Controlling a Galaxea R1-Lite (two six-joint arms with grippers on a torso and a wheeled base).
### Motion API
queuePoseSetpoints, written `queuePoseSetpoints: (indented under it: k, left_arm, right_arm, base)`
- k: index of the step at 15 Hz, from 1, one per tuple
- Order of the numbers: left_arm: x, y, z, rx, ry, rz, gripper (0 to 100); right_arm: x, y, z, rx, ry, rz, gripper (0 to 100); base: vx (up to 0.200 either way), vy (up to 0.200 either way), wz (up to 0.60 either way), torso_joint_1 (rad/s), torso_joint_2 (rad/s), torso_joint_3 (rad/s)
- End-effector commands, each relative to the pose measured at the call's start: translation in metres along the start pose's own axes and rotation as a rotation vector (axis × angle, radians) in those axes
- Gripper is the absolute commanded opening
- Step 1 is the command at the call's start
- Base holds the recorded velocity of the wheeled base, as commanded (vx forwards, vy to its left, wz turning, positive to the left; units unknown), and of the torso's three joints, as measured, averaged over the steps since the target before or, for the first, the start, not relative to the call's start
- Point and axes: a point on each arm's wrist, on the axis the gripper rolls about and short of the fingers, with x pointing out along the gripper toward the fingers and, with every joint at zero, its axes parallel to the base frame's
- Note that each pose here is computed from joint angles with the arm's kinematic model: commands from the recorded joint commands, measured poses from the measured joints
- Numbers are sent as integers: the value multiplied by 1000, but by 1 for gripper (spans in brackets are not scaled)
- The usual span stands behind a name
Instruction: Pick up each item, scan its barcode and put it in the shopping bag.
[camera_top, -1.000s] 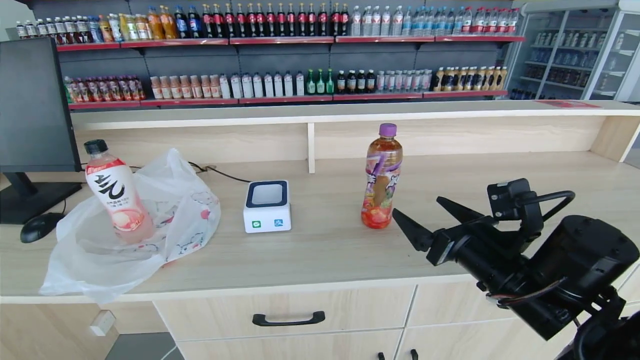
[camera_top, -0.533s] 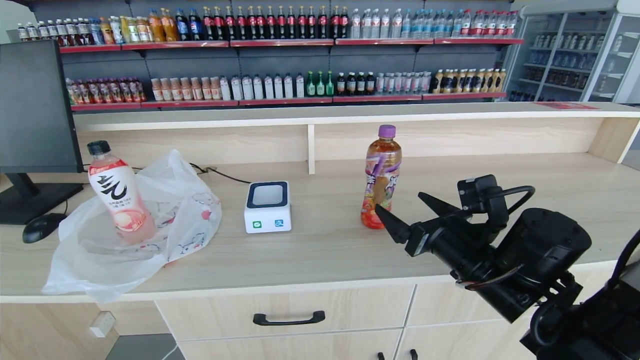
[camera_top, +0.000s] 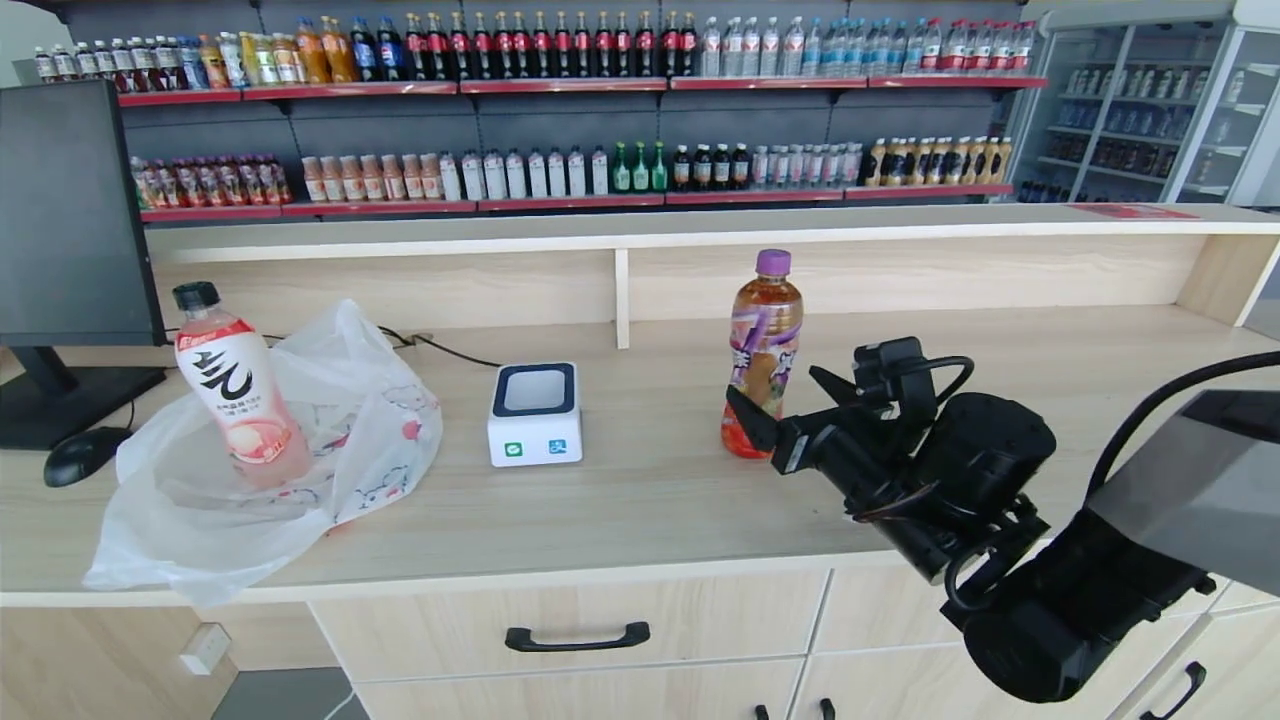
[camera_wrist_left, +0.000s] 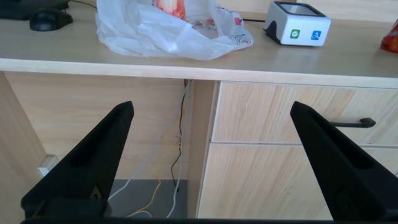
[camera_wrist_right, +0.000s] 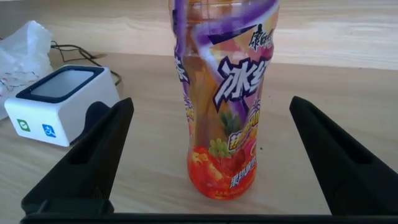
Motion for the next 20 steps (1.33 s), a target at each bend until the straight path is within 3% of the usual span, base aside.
queuePoseSetpoints:
  k: [1,6,9,13,20]
  left_arm:
    - [0,0,0,0,-1,0,100]
    - [0,0,0,3,-4,-1,100]
    - [0,0,0,28,-4,0,100]
    - [0,0,0,28,-1,-1,100]
    - [0,0,0,32,-1,-1,100]
  right_arm:
    - [8,0,-11,-8,11,-3,100]
    - [30,-2,-19,-8,-27,-12,100]
    - [38,-5,-22,-12,-37,-20,100]
    - [48,-16,-20,-16,-71,-46,100]
    - [53,-16,-25,-14,-74,-45,100]
  base:
    - [0,0,0,0,0,0]
    - [0,0,0,0,0,0]
    - [0,0,0,0,0,0]
    - [0,0,0,0,0,0]
    - [0,0,0,0,0,0]
